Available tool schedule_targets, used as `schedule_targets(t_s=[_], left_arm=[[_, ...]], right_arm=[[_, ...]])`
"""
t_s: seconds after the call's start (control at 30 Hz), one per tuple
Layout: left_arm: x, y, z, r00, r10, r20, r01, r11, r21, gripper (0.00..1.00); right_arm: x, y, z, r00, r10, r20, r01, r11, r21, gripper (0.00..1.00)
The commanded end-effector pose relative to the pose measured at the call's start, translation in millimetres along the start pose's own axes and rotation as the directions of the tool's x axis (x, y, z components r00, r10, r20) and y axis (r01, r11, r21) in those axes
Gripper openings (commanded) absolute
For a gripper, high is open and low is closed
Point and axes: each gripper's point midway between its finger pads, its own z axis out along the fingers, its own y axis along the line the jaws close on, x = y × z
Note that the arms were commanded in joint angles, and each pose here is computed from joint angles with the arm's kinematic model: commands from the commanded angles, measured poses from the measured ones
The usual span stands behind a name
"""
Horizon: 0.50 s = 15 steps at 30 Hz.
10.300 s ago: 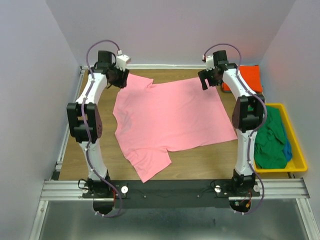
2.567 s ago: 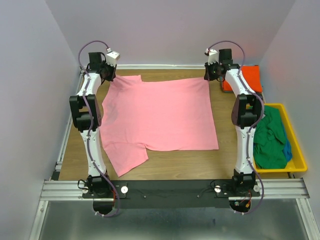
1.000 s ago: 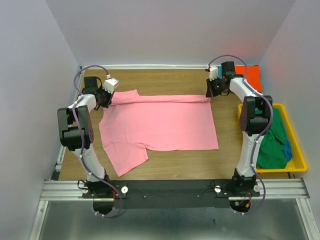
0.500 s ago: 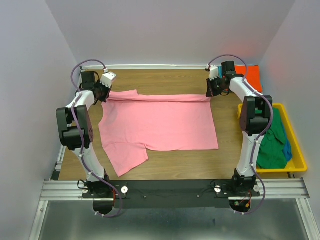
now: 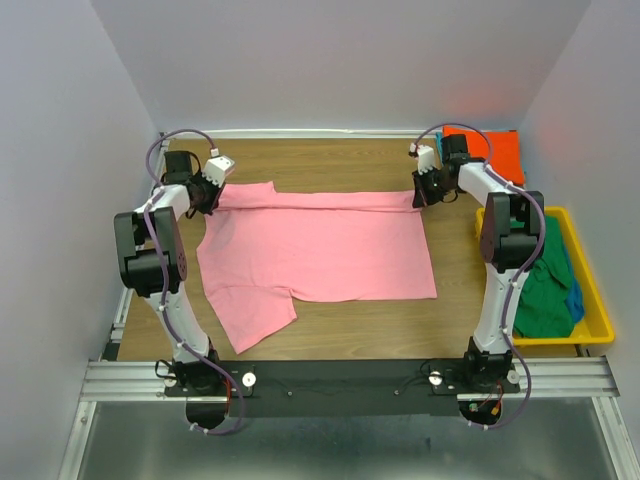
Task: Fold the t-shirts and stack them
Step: Fold the tshirt
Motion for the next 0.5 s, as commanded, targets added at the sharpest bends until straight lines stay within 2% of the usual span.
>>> schedule_targets(t_s=[0.0,0.1,0.13,0.17,0.27,0.47], left_arm=[[26.4,-9.0,2.8,0.995,0.044,-0.084,-0.039,0.998,0.05,0.06],[16.0,-4.9,-2.5,0.993,0.084,-0.079,-0.078,0.994,0.076,0.32],[4.5,-3.8,-7.1,0.995,0.084,-0.056,-0.079,0.992,0.094,0.51],[-3.9,-1.0,-9.9,0.996,0.084,-0.039,-0.08,0.992,0.093,0.55],[-39.8,14.2,-16.9,0.996,0.083,0.033,-0.086,0.994,0.067,0.57],[-77.5,39.3,-0.4,0.996,0.005,0.086,-0.012,0.997,0.074,0.57]], right_arm=[[-3.1,-4.7,-9.9,1.0,-0.027,0.009,0.027,0.999,0.017,0.1],[-12.4,-4.0,-19.1,0.998,-0.048,0.03,0.047,0.999,0.025,0.35],[-18.5,-4.9,-22.9,0.998,-0.054,0.043,0.052,0.998,0.032,0.48],[-25.4,-5.0,-26.8,0.997,-0.054,0.057,0.052,0.998,0.04,0.51],[-47.2,-8.2,-39.2,0.993,-0.051,0.105,0.045,0.997,0.061,0.58],[-64.4,-8.4,-40.5,0.991,-0.027,0.134,0.022,0.999,0.039,0.57]])
